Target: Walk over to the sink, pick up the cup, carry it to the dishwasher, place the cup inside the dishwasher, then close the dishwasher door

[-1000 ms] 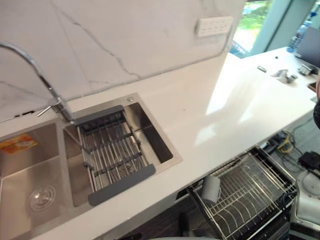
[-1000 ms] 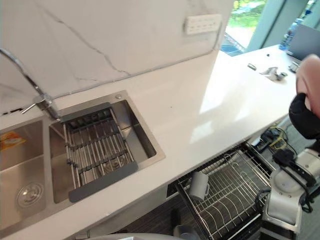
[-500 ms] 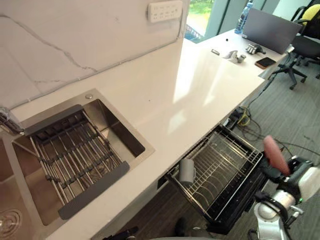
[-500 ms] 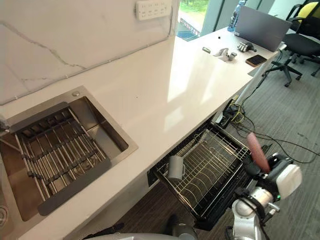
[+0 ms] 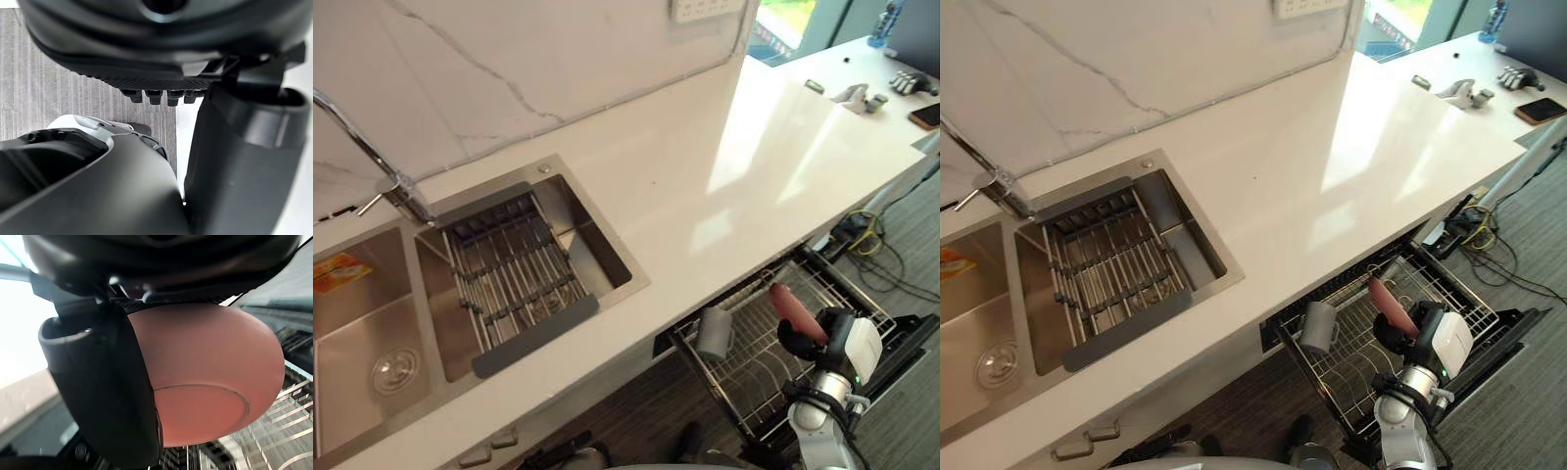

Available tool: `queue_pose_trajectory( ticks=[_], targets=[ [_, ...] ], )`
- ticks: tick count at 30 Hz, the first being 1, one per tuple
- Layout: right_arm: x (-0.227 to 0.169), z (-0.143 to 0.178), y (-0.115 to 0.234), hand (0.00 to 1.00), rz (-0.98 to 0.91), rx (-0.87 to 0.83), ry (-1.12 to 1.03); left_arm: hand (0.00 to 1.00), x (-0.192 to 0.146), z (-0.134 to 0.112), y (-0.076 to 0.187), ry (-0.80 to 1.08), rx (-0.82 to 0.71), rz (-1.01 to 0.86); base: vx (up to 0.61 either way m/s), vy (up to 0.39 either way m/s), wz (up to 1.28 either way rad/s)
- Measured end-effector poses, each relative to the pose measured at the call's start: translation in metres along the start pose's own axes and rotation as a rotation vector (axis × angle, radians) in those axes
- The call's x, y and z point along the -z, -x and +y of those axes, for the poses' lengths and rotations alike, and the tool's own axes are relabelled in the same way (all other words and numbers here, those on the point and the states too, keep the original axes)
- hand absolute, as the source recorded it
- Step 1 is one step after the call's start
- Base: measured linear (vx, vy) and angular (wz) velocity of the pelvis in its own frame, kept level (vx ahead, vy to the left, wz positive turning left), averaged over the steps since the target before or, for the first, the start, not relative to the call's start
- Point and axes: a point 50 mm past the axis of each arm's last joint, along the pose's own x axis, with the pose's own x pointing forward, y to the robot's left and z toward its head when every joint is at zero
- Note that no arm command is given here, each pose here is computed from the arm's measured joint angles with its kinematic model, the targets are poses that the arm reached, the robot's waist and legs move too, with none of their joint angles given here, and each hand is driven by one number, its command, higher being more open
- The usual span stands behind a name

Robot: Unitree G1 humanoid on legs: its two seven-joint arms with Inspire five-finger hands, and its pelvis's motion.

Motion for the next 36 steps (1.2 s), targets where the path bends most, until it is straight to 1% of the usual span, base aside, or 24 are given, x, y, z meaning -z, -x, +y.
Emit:
queue_pose_trajectory(
  ticks=[5,8,12,13,18,21,24,25,26,28,29,31,32,33,34,36],
  targets=[
    [0.014,0.005,-0.016,0.0,0.087,-0.027,0.121,1.0,0.0,-0.002,0.0,0.036,0.032,0.02,-0.04,0.055,0.32],
    [0.023,0.003,-0.022,0.0,0.146,0.015,0.172,1.0,-0.003,-0.007,-0.001,0.046,0.045,0.018,-0.03,0.022,0.26],
    [0.041,-0.009,-0.028,0.0,0.226,0.079,0.245,1.0,-0.001,-0.014,-0.002,0.07,0.064,0.007,-0.02,0.022,0.24],
    [0.042,-0.009,-0.028,1.0,0.235,0.078,0.255,1.0,-0.001,-0.014,-0.002,0.074,0.066,0.007,0.0,0.014,0.18],
    [0.054,-0.005,-0.02,1.0,0.329,0.058,0.297,1.0,-0.002,-0.018,-0.002,0.095,0.083,0.0,0.02,0.007,0.13],
    [0.059,0.002,-0.01,1.0,0.399,0.032,0.239,1.0,-0.002,-0.017,-0.002,0.095,0.083,-0.004,0.05,0.026,0.0],
    [0.059,0.015,0.003,1.0,0.447,-0.055,0.097,1.0,-0.004,-0.018,-0.004,0.086,0.014,-0.005,0.03,0.027,-0.04],
    [0.054,0.02,0.005,1.0,0.448,-0.101,0.006,1.0,-0.007,-0.018,-0.004,0.045,-0.021,-0.021,0.0,0.03,-0.19],
    [0.048,0.025,0.006,1.0,0.432,-0.155,-0.077,1.0,-0.011,-0.018,-0.004,0.004,-0.045,-0.036,0.0,0.03,-0.22],
    [0.036,0.03,0.008,1.0,0.403,-0.206,-0.187,1.0,-0.013,-0.018,-0.004,-0.02,-0.064,-0.041,-0.01,0.03,-0.22],
    [0.022,0.033,0.009,1.0,0.384,-0.225,-0.318,1.0,-0.012,-0.017,-0.004,-0.014,-0.067,-0.033,-0.01,0.032,-0.22],
    [0.007,0.032,0.007,1.0,0.368,-0.216,-0.476,1.0,-0.012,-0.017,-0.004,0.005,-0.068,-0.037,0.0,0.033,-0.18],
    [-0.006,0.027,0.004,1.0,0.332,-0.172,-0.604,1.0,-0.012,-0.016,-0.004,0.027,-0.073,-0.037,0.01,0.041,-0.15],
    [-0.011,0.023,0.002,1.0,0.309,-0.147,-0.647,1.0,-0.012,-0.015,-0.003,0.036,-0.075,-0.036,0.01,0.043,-0.17],
    [-0.017,0.016,0.0,1.0,0.267,-0.099,-0.712,1.0,-0.011,-0.014,-0.003,0.051,-0.077,-0.035,0.02,0.043,-0.18],
    [-0.029,-0.012,-0.007,1.0,0.149,0.05,-0.81,1.0,-0.009,-0.008,-0.003,0.102,-0.088,-0.031,0.03,0.049,-0.25]
  ],
)
